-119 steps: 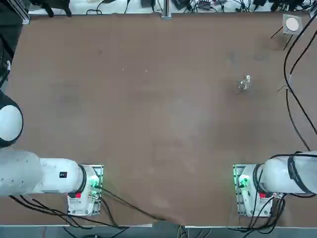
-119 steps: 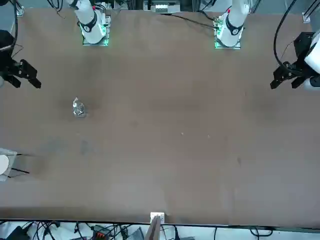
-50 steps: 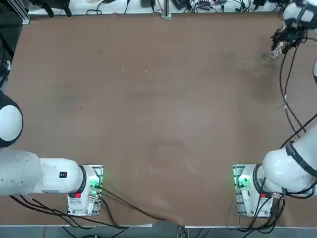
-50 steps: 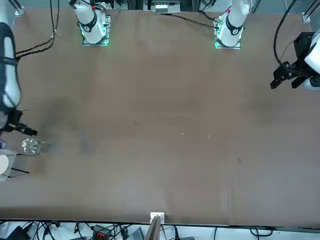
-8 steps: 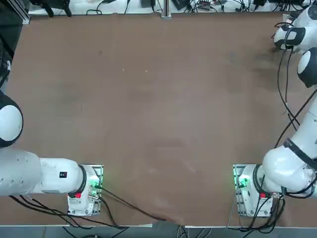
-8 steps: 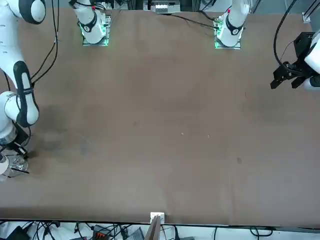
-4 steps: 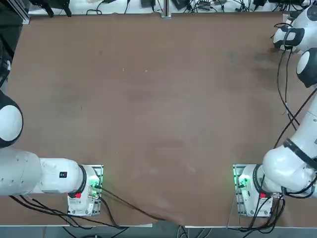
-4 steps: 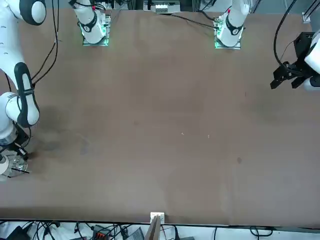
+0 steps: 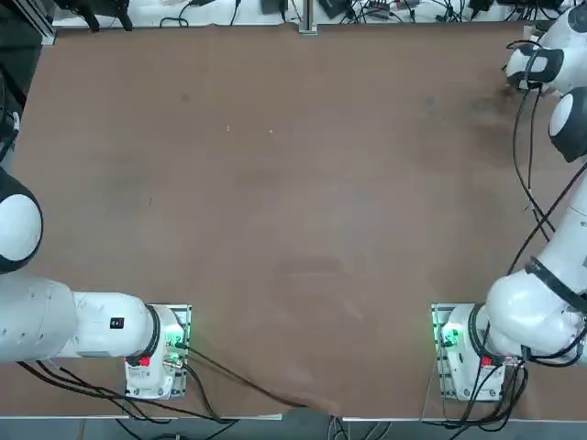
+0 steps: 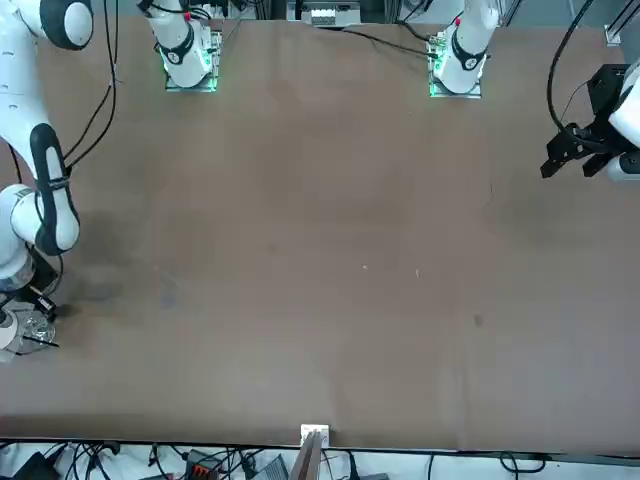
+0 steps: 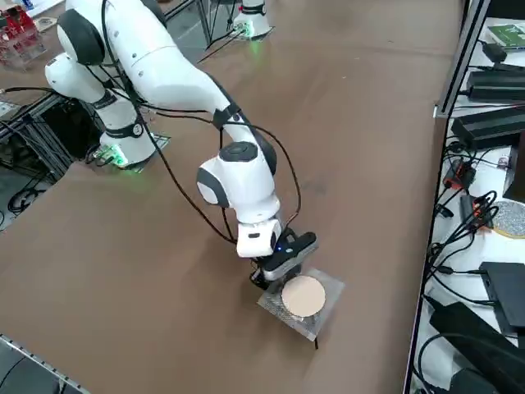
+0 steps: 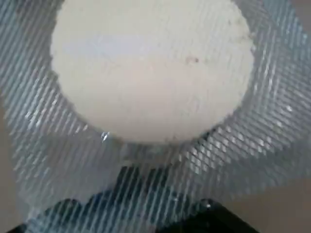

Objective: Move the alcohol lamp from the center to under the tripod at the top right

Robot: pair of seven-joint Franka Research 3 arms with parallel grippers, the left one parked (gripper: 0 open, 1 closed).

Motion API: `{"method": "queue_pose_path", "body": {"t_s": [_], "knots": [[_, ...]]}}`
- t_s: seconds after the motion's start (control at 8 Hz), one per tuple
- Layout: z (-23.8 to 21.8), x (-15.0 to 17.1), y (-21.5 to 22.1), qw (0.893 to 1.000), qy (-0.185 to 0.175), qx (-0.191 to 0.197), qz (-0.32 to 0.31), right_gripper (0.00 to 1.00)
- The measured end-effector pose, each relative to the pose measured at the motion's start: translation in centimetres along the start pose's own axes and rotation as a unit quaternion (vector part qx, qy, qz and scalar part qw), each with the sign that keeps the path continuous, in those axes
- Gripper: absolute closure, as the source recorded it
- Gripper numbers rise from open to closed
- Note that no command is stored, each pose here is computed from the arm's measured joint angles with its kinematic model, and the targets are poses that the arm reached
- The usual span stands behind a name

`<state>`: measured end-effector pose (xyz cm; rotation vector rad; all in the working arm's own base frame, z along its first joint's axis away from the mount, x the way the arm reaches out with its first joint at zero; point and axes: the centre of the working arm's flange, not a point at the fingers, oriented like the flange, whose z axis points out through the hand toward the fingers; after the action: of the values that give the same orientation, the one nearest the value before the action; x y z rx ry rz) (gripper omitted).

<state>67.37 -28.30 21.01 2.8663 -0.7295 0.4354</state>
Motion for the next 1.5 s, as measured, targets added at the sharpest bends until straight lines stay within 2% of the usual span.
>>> {"method": "queue_pose_path", "body": {"t_s": [0.38,0.5,0.62,0.75,1.0,1.38,1.5], "knots": [[-6.9,-1.4,-1.0,0.995,-0.103,-0.005,-0.006,0.76],[-10.0,-2.3,-1.4,0.989,-0.148,-0.008,-0.013,0.75],[-13.9,-2.9,-2.3,0.983,-0.183,-0.008,-0.024,0.70],[-18.1,-3.5,-3.9,0.979,-0.202,-0.005,-0.038,0.65],[-26.5,-4.8,-7.1,0.975,-0.213,0.005,-0.070,0.54],[-37.2,-6.9,-9.9,0.973,-0.198,0.024,-0.112,0.02],[-39.5,-7.1,-9.7,0.971,-0.198,0.029,-0.130,0.01]]}}
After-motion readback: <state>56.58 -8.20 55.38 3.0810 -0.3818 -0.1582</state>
